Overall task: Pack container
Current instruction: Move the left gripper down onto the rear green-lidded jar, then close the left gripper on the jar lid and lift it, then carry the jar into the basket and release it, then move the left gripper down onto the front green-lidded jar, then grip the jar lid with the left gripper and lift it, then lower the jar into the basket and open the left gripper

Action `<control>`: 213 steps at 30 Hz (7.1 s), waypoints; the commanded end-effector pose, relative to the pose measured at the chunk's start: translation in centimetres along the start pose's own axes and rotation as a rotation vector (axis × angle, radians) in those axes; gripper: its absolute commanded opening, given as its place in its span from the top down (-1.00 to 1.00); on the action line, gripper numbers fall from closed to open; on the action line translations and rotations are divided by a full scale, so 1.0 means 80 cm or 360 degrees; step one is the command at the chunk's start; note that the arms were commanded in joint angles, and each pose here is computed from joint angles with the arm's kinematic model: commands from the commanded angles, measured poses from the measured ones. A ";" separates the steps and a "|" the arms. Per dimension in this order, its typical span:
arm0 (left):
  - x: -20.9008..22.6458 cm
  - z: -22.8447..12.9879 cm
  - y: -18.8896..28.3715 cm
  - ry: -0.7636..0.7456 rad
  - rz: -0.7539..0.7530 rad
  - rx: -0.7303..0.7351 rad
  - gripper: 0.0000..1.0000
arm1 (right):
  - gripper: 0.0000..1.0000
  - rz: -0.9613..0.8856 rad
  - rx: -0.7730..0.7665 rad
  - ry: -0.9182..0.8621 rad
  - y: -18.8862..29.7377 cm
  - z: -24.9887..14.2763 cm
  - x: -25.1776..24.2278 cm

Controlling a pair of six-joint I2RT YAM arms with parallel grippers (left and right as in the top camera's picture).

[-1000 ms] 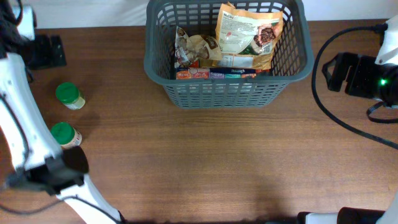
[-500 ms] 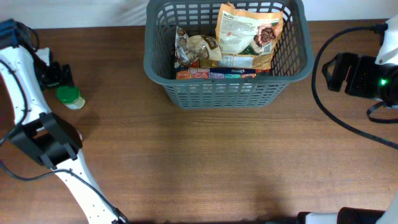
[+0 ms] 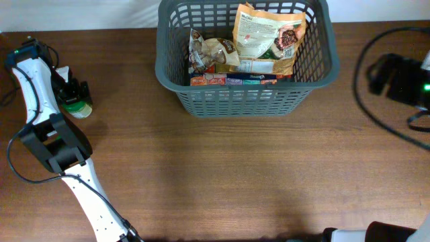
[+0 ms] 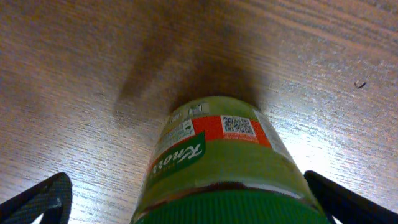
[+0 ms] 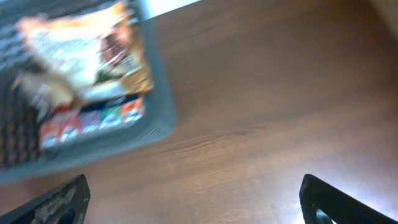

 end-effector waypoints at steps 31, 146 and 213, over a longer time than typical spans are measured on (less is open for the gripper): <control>-0.045 -0.012 0.003 -0.0075 -0.0138 0.0109 0.96 | -0.98 -0.0355 -0.0151 -0.0627 0.013 0.038 -0.139; -0.006 -0.178 0.026 0.0142 0.0013 0.0346 -0.91 | -0.98 -0.0355 -0.0151 -0.0627 0.013 0.038 -0.139; -0.551 -0.071 0.380 -0.2251 0.0068 -0.1383 0.97 | -0.97 -0.0355 -0.0151 -0.0627 0.013 0.038 -0.139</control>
Point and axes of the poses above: each gripper's point midway between its finger pads, its own y axis back along the fingers, its own x axis along the line the jaws close on, z = x × y, the point moved 2 cm from there along y, back along the fingers, and after that the axes turned 13 degrees about -y, right-handed, at the moved point
